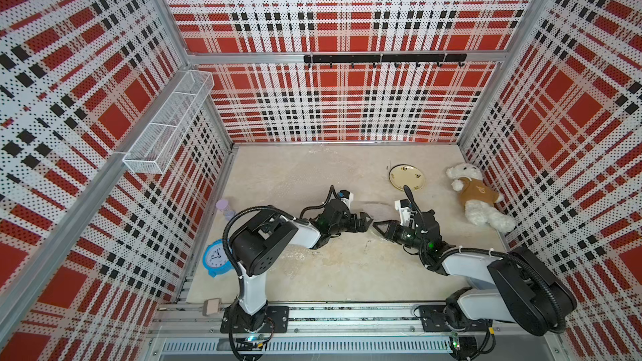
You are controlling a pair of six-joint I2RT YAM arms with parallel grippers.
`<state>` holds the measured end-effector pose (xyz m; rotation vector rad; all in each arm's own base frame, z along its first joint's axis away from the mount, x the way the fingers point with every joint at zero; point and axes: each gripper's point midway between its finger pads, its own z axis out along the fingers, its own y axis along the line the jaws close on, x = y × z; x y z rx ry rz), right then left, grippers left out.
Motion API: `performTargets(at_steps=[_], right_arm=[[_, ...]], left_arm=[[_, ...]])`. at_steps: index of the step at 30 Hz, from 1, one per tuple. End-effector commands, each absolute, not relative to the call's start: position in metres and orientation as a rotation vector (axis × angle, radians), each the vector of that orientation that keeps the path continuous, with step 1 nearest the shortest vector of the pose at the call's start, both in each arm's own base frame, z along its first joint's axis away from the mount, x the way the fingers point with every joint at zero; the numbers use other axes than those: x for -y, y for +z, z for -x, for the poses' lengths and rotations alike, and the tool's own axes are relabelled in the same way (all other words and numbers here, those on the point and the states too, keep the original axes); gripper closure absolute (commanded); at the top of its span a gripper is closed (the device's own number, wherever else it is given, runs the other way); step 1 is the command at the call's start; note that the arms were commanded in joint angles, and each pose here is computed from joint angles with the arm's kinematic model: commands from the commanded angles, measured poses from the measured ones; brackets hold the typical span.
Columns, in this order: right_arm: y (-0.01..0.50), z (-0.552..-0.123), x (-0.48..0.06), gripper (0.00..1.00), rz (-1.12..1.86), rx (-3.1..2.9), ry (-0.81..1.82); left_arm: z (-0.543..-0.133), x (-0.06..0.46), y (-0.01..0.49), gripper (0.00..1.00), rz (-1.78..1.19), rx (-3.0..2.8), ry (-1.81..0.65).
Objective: Unpack dinner plates from bubble wrap
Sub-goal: Unwrap the bubble wrap at the center of the board.
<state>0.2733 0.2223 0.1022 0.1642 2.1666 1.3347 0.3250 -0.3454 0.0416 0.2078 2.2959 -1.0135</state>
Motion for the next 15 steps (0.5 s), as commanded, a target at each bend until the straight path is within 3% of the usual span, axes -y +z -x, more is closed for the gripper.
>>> performTargets(at_steps=[1,15], right_arm=[[0.152,-0.286,-0.229,1.00,-0.080,-1.988,1.407],[0.175,-0.286,-0.240,1.00,-0.054,-1.922,1.533]], left_arm=[[-0.269,0.290,-0.060,0.01,-0.145,-2.713,-0.762],[-0.264,0.281,-0.070,0.00,-0.146,-2.736,-0.689]])
